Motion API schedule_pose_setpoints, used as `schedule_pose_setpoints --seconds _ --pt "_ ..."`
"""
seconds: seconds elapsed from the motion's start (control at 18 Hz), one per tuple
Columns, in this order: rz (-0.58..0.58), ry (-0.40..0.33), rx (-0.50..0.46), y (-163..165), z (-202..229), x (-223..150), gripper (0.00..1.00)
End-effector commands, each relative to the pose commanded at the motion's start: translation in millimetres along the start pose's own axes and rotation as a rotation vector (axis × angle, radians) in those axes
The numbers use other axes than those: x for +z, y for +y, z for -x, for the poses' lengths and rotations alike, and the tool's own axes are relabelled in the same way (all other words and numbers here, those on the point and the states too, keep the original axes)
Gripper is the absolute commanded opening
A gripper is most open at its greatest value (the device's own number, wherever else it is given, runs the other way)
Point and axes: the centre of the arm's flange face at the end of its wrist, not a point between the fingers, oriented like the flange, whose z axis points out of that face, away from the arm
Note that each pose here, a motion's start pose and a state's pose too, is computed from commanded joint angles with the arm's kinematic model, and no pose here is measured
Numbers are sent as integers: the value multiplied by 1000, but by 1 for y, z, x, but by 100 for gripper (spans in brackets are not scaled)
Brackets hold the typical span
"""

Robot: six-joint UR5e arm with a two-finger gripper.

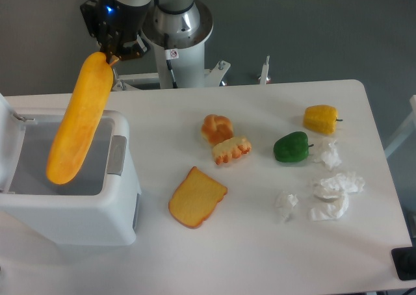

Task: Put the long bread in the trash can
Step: 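Lower the hanging bread into the trash can opening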

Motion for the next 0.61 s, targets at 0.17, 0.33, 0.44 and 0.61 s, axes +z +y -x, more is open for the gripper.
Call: schedule_pose_setpoints --seconds 0.17,0.33,0.44,0.61 --pt "9 15 4 -3 -5 4 3" --pt "31 42 -7 -3 -3 9 2" --pt "30 52 -10 -3 -4 10 2" --pt "8 62 -15 -6 -4 7 2"
